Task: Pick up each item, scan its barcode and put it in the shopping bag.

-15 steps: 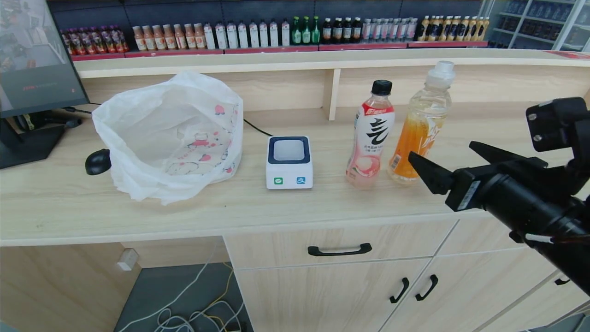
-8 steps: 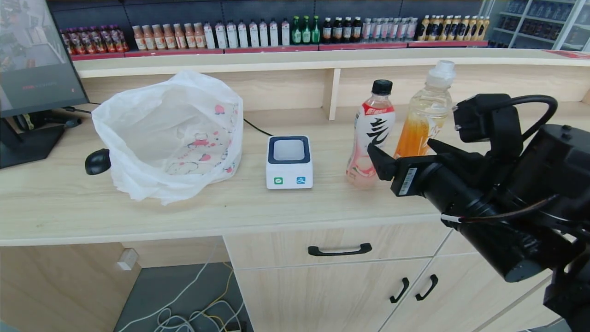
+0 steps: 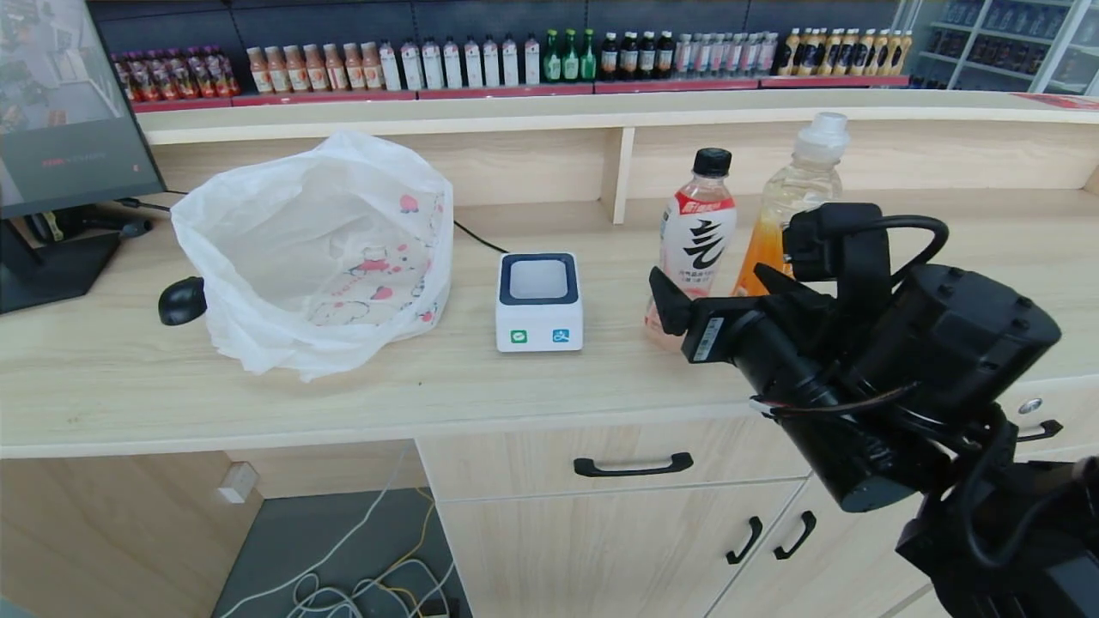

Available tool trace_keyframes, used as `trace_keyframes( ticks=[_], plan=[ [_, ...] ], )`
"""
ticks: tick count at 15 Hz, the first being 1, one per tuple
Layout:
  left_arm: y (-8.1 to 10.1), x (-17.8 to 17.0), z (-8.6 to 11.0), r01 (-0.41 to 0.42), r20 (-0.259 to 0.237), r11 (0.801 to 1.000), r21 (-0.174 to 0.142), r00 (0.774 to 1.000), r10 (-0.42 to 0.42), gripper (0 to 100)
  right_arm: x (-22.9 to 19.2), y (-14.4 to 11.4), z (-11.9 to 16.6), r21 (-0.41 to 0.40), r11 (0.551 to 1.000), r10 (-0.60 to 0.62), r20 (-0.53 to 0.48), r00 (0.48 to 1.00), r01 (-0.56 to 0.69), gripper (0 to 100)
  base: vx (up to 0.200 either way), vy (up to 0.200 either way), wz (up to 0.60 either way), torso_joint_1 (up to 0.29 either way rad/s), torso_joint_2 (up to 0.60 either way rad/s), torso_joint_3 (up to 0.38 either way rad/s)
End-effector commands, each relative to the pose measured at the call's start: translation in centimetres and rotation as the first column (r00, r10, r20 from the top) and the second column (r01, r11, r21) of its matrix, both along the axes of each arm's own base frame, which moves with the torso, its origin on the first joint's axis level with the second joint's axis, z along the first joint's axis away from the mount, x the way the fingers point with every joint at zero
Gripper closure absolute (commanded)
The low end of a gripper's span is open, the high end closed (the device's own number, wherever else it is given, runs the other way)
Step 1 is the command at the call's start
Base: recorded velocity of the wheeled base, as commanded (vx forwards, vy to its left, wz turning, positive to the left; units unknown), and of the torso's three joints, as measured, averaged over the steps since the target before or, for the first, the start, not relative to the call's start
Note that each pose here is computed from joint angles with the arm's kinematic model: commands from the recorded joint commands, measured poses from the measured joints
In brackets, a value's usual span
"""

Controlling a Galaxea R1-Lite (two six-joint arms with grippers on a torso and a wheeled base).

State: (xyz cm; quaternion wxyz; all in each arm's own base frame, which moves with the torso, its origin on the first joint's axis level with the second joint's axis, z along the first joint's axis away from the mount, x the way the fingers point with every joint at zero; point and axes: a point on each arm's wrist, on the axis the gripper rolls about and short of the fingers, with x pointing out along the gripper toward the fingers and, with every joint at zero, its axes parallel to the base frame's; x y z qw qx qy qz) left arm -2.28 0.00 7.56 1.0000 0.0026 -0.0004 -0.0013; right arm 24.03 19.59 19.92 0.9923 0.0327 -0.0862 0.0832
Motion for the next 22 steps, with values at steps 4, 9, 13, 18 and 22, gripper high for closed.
trace_keyframes(
  ticks=[4, 9, 13, 18, 22],
  plan=[
    [0.0, 0.0, 0.0, 0.001, 0.001, 1.0, -0.001, 1.0, -0.001, 0, 1.2, 0.9, -2.1, -0.036, 0.999, 0.009, -0.04, 0.999, -0.011, 0, 0.0, 0.0, 0.0, 0.0, 0.0, 0.0],
    [0.0, 0.0, 0.0, -0.001, 0.001, 1.0, -0.001, 1.0, 0.001, 0, 2.1, 0.8, -2.6, -0.026, 1.0, 0.009, -0.02, 1.0, -0.01, 0, 0.0, 0.0, 0.0, 0.0, 0.0, 0.0],
    [0.0, 0.0, 0.0, 0.001, 0.001, 1.0, -0.001, 1.0, -0.001, 0, 2.3, 0.5, -2.5, -0.025, 1.0, -0.002, -0.019, 1.0, 0.001, 0, 0.0, 0.0, 0.0, 0.0, 0.0, 0.0],
    [0.0, 0.0, 0.0, 0.001, 0.001, 1.0, -0.001, 1.0, -0.001, 0, 2.7, 0.3, -2.9, -0.029, 1.0, -0.009, -0.026, 1.0, 0.008, 0, 0.0, 0.0, 0.0, 0.0, 0.0, 0.0],
    [0.0, 0.0, 0.0, 0.001, 0.001, 1.0, -0.001, 1.0, -0.001, 0, 3.8, 0.6, -2.8, -0.023, 1.0, 0.0, -0.011, 1.0, 0.0, 0, 0.0, 0.0, 0.0, 0.0, 0.0, 0.0]
  ],
)
